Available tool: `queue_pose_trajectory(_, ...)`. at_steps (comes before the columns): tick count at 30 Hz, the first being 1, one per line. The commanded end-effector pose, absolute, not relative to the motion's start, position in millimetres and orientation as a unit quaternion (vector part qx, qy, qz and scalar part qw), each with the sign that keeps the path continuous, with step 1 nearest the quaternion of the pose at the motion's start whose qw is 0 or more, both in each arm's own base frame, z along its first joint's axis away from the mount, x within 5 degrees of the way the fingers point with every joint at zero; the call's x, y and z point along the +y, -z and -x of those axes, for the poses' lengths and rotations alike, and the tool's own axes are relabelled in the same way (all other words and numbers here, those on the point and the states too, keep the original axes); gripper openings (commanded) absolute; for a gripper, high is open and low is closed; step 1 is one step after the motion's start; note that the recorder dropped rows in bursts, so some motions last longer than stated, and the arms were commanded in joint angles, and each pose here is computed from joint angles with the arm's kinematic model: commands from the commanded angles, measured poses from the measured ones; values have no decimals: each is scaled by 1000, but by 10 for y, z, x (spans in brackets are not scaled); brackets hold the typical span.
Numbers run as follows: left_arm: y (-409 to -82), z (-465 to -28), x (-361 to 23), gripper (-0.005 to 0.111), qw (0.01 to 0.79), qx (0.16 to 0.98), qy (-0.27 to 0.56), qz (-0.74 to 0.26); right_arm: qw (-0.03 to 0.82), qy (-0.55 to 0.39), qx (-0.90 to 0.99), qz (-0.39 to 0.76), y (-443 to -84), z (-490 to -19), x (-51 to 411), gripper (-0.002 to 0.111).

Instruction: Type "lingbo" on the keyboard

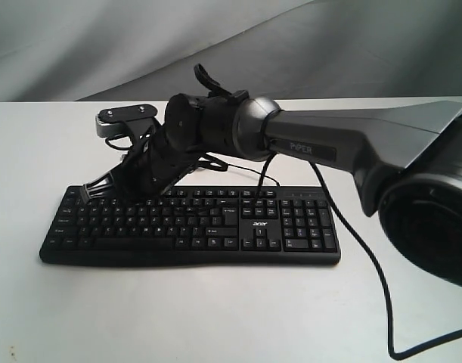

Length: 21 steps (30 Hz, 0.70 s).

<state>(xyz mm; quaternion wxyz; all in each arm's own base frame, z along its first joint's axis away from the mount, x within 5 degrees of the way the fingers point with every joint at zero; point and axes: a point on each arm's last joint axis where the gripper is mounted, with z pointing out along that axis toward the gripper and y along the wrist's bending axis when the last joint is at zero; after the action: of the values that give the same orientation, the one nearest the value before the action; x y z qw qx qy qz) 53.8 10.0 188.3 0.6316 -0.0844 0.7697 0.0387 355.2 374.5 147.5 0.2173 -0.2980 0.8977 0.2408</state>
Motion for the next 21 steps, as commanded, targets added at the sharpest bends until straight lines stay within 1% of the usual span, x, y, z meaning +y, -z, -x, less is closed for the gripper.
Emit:
queue_pose_trajectory(1, -1874, -538, 98, 1, 633, 768, -35, 89, 199, -231, 901, 309, -1516, -3519, 3708, 0)
queue_pose_trajectory(9, -1874, -538, 98, 1, 633, 768, -35, 89, 171, -225, 907, 312, -1488, -3477, 3686, 0)
queue_pose_trajectory(15, -1874, -538, 98, 1, 633, 768, -35, 89, 154, -218, 914, 307, -1366, -3421, 3651, 0)
queue_pose_trajectory(21, -1874, -538, 98, 1, 633, 768, -35, 89, 161, -216, 910, 316, -1354, -3382, 3691, 0)
